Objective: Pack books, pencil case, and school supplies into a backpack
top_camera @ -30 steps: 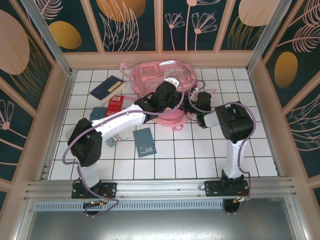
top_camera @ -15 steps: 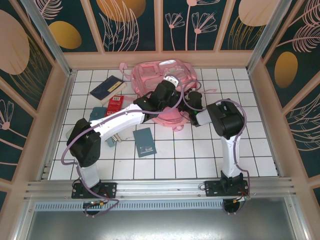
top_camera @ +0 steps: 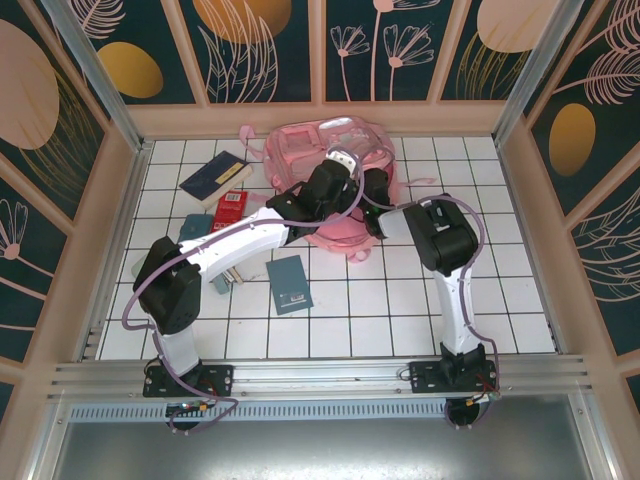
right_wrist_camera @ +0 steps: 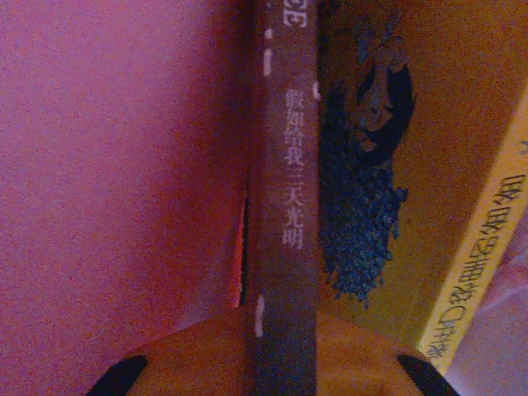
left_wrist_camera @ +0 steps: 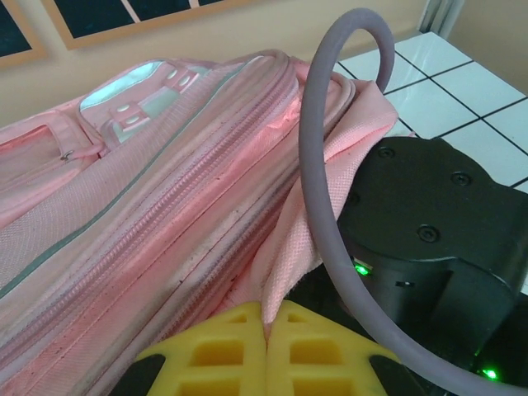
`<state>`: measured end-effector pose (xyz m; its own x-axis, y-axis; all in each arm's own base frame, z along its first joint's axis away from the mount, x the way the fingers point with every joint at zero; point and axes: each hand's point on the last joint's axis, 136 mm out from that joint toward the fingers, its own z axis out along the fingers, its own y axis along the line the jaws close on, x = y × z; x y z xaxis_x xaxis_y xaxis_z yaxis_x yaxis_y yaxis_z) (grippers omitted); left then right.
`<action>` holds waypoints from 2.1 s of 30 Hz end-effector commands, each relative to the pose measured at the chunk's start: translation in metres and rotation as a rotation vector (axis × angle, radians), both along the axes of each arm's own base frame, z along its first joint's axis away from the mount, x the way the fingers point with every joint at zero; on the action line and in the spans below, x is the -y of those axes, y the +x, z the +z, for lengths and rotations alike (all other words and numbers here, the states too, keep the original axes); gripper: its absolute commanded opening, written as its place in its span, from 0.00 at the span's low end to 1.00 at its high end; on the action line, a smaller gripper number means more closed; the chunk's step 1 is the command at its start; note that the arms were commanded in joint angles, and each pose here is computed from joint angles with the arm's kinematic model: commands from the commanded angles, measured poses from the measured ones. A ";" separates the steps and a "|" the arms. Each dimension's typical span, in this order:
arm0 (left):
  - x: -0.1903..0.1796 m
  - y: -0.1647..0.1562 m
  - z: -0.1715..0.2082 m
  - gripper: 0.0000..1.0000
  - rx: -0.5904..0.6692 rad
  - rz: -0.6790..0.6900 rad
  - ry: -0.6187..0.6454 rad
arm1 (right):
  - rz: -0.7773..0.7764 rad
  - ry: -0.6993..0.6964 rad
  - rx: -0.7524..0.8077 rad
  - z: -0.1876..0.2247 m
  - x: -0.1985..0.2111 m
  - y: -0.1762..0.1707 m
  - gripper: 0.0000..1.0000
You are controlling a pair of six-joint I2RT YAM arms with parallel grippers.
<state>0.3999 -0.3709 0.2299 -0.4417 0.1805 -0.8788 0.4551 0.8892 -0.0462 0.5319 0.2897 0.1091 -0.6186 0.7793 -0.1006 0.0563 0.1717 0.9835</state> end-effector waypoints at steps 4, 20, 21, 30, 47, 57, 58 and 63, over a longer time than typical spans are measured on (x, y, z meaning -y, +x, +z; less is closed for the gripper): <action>0.011 -0.008 0.054 0.00 0.077 -0.024 -0.133 | -0.015 -0.071 0.032 -0.001 0.007 0.001 0.47; 0.000 0.001 0.040 0.00 0.096 0.045 -0.068 | 0.019 -0.258 0.049 0.018 0.061 -0.093 0.68; -0.001 0.001 0.038 0.00 0.093 0.047 -0.065 | 0.020 -0.261 0.060 0.021 0.065 -0.103 0.68; -0.004 -0.007 0.010 0.05 0.016 0.053 -0.078 | 0.033 -0.379 0.168 0.047 0.098 -0.189 0.72; -0.039 -0.018 -0.007 0.66 -0.061 0.130 -0.120 | 0.079 -0.561 0.286 0.054 0.113 -0.259 0.76; -0.170 0.037 0.002 0.99 -0.050 0.503 -0.185 | 0.207 -0.605 0.382 0.070 0.063 -0.259 0.99; -0.185 0.043 0.001 0.99 -0.049 0.549 -0.185 | 0.219 -0.608 0.392 0.072 0.058 -0.259 0.99; -0.255 0.076 -0.014 0.99 -0.092 0.727 -0.254 | 0.282 -0.631 0.438 0.080 0.032 -0.254 0.99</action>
